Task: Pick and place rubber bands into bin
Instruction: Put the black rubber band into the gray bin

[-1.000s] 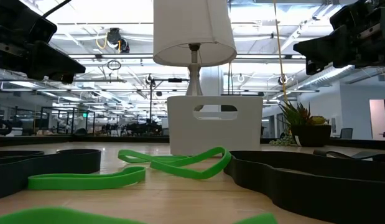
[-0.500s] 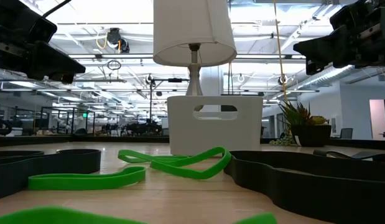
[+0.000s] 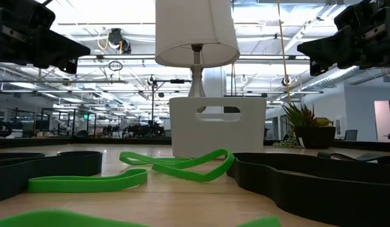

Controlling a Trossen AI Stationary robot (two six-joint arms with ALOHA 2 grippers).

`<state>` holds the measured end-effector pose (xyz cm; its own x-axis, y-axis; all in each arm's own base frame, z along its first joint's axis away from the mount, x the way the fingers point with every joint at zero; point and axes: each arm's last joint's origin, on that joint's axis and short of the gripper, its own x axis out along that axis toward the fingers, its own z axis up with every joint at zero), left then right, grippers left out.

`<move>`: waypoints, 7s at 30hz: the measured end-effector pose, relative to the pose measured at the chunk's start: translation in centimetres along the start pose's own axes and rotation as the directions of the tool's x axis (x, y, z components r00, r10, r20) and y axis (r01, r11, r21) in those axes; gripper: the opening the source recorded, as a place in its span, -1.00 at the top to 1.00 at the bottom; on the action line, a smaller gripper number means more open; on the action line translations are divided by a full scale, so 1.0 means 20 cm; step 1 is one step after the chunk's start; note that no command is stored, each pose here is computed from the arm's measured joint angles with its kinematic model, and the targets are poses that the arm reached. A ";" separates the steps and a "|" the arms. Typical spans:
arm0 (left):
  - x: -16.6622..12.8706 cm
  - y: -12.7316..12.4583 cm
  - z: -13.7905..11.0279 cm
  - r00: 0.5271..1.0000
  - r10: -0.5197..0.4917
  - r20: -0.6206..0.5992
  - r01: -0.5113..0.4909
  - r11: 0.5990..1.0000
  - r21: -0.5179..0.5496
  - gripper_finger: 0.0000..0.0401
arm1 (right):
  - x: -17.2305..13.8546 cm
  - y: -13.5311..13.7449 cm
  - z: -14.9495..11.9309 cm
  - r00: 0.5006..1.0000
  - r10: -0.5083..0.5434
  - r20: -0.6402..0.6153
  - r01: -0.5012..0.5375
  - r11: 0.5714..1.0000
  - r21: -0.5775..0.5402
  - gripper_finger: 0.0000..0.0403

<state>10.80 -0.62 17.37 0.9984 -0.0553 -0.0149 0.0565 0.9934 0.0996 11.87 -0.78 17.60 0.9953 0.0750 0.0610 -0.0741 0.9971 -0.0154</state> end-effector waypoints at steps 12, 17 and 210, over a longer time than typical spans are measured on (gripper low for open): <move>0.00 0.01 0.06 0.993 0.012 0.117 -0.037 0.977 0.212 0.90 | 0.00 0.00 0.04 0.996 0.000 0.089 0.008 0.996 -0.094 0.98; -0.01 0.01 0.08 0.986 0.017 0.163 -0.055 0.972 0.230 0.90 | 0.00 0.00 0.04 0.998 -0.001 0.067 0.004 0.998 -0.055 0.98; -0.01 0.04 0.09 0.965 0.207 0.162 -0.220 0.973 0.068 0.90 | 1.06 -0.09 -0.13 0.688 -0.092 -0.719 0.185 0.981 0.052 0.11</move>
<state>10.64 -0.06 19.16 0.9764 0.1358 0.1678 -0.1641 0.9720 0.1682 33.29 -0.91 16.23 0.7367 -0.0479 -0.6746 0.1085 0.9929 0.0480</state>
